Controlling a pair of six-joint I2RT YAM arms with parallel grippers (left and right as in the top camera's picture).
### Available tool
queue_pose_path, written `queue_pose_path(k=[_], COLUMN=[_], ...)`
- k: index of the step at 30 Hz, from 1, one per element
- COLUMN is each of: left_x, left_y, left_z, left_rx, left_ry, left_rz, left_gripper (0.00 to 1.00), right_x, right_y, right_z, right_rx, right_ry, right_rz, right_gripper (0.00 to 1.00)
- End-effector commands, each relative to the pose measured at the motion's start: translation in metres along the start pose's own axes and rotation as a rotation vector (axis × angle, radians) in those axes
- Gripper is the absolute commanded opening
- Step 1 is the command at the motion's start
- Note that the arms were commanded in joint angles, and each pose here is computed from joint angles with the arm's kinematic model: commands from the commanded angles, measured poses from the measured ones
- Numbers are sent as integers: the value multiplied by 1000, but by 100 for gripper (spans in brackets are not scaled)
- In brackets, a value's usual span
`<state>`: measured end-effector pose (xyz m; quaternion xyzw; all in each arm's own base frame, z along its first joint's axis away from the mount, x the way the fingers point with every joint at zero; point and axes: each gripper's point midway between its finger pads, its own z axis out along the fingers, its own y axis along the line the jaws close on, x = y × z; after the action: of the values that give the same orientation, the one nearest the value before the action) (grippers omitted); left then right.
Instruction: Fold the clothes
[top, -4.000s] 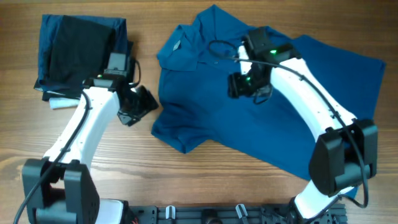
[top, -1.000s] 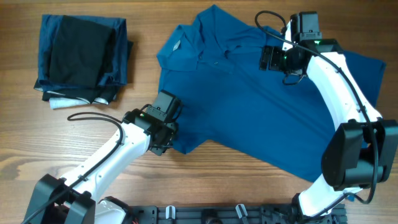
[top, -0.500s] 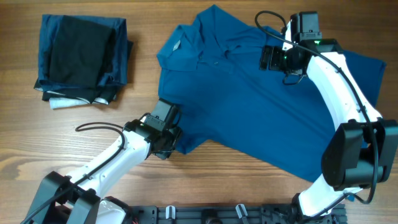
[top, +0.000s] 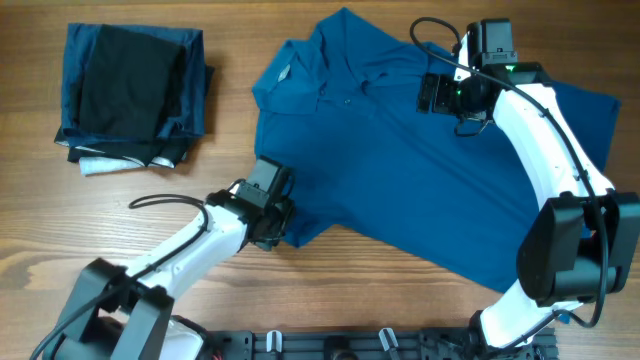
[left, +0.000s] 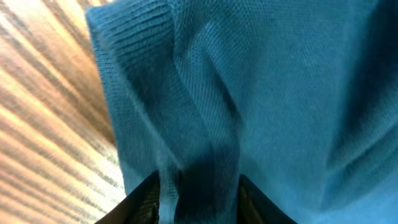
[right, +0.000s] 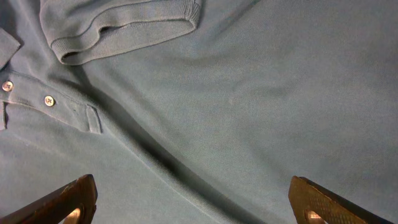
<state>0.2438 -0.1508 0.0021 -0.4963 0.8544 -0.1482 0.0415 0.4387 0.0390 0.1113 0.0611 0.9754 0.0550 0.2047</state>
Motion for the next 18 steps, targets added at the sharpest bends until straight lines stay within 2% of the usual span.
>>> queue_pose_path(k=[1, 7, 11, 14, 18], left_x=[-2, -2, 0, 1, 2], left_y=[-2, -9, -11, -17, -30], left_z=[5, 5, 2, -5, -22], left_rx=[11, 40, 52, 80, 155], left_ry=[-13, -12, -4, -2, -8], left_rz=[2, 9, 13, 20, 101], left_gripper=[41, 36, 28, 27, 22], right_x=[-6, -6, -6, -6, -6], right_y=[-1, -1, -1, -1, -1], right_z=[-1, -1, -1, -1, -1], right_rx=[11, 11, 11, 11, 11], right_ry=[-16, -16, -16, -16, -16], right_rz=[5, 5, 5, 5, 5], right_gripper=[100, 100, 99, 100, 100])
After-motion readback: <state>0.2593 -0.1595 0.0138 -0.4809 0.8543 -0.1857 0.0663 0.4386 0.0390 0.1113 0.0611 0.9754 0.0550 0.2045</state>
